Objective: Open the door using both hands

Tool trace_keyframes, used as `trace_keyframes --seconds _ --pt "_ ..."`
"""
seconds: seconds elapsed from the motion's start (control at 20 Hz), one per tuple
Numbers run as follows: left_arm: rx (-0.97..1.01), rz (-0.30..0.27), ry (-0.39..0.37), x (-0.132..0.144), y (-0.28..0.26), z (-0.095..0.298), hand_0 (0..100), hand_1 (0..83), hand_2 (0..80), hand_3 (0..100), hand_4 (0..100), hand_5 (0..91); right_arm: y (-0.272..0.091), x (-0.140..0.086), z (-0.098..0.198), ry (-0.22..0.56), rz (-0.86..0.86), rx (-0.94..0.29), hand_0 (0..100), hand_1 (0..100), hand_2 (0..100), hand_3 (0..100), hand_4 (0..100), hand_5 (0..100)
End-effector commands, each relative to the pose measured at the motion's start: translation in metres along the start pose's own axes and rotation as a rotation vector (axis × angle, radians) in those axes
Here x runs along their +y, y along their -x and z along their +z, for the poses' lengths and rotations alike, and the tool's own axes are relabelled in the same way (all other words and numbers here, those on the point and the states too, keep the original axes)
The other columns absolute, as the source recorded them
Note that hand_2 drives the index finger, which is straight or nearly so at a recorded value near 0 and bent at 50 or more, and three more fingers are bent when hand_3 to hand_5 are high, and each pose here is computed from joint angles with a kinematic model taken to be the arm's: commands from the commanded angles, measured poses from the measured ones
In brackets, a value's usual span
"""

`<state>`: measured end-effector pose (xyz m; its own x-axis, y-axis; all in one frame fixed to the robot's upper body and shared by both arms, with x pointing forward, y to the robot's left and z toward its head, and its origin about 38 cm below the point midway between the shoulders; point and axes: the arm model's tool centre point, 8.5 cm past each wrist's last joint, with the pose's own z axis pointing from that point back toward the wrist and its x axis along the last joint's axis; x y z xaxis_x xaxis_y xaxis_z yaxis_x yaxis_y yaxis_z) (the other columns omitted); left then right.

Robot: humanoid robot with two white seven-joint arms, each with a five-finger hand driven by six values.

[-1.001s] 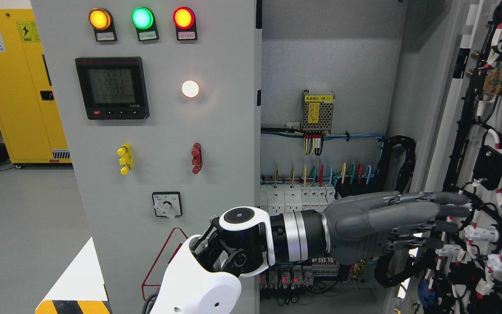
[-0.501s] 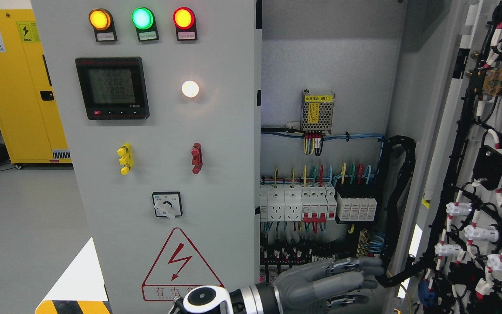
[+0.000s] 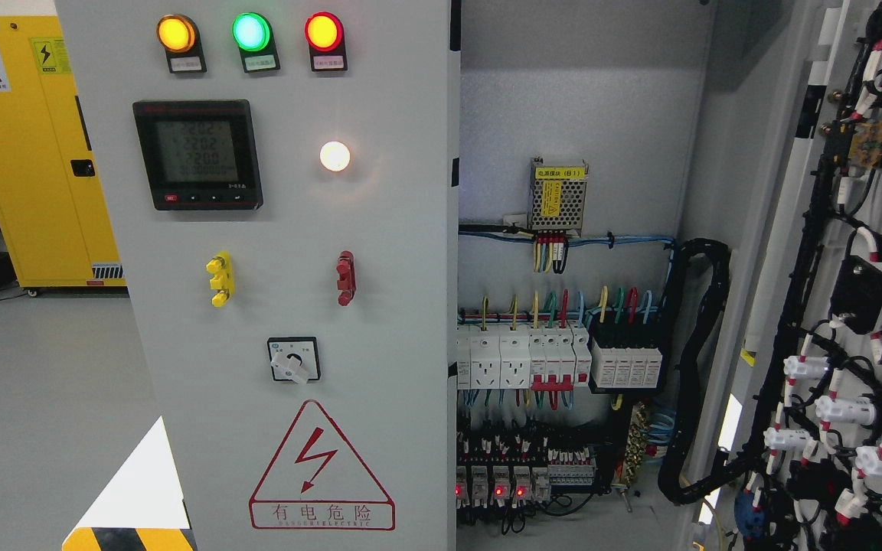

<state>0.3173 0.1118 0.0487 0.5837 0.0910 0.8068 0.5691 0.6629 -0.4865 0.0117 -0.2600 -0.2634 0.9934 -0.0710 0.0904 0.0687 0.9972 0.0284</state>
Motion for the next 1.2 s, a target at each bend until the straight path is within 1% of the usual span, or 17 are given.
trace_keyframes --seconds 0.0,0.1,0.15,0.3,0.4,0.55,0.65,0.75,0.85,0.9,0.95,1.0,1.1,1.15 --pt "0.179 0.182 -0.281 0.079 0.114 0.078 12 55.6 0.0 0 0 0.0 0.001 0.006 -0.001 -0.009 0.000 0.002 0 50 4 0 0 0" --pt "0.240 0.258 -0.357 0.100 0.149 0.092 12 55.6 0.0 0 0 0.0 0.001 0.007 -0.001 -0.010 0.000 0.002 0 50 4 0 0 0" --pt "0.275 0.312 -0.396 0.107 0.172 0.101 12 55.6 0.0 0 0 0.0 0.000 0.007 -0.001 -0.010 0.000 0.000 0 50 4 0 0 0" --pt "0.318 0.454 -0.502 0.116 0.238 0.117 12 55.6 0.0 0 0 0.0 0.000 0.007 -0.001 -0.011 0.005 -0.001 0 50 4 0 0 0" --pt "0.338 0.541 -0.613 0.129 0.280 0.140 12 55.6 0.0 0 0 0.0 0.000 0.007 -0.001 -0.011 0.006 -0.002 0 50 4 0 0 0" --pt "0.394 0.655 -0.760 0.148 0.323 0.163 12 55.6 0.0 0 0 0.0 0.000 0.007 -0.001 -0.011 0.006 -0.002 0 50 4 0 0 0" --pt "0.477 0.724 -0.817 0.145 0.348 0.175 12 55.6 0.0 0 0 0.0 0.000 0.007 -0.001 -0.011 0.006 -0.002 0 50 4 0 0 0" --pt "0.545 0.770 -0.849 0.135 0.365 0.183 12 55.6 0.0 0 0 0.0 0.000 0.007 -0.001 -0.011 0.006 -0.002 0 50 4 0 0 0" --pt "0.563 0.781 -0.869 0.129 0.374 0.191 12 55.6 0.0 0 0 0.0 0.000 0.007 -0.001 -0.011 0.008 -0.002 0 50 4 0 0 0" --pt "0.566 0.776 -0.874 0.127 0.377 0.194 12 55.6 0.0 0 0 0.0 0.000 0.007 -0.001 -0.011 0.008 -0.002 0 50 4 0 0 0" --pt "0.568 0.758 -0.876 0.126 0.379 0.197 12 55.6 0.0 0 0 0.0 0.000 0.007 -0.001 -0.011 0.006 -0.002 0 50 4 0 0 0" --pt "0.590 0.713 -0.870 0.123 0.383 0.201 12 55.6 0.0 0 0 0.0 0.000 0.007 -0.001 -0.011 0.008 -0.002 0 50 4 0 0 0" --pt "0.624 0.603 -0.849 0.120 0.389 0.207 12 55.6 0.0 0 0 0.0 -0.001 0.008 -0.001 -0.013 0.008 -0.005 0 50 4 0 0 0" --pt "0.627 0.530 -0.838 0.120 0.389 0.210 12 55.6 0.0 0 0 0.0 -0.002 0.009 -0.001 -0.015 0.006 -0.008 0 50 4 0 0 0"
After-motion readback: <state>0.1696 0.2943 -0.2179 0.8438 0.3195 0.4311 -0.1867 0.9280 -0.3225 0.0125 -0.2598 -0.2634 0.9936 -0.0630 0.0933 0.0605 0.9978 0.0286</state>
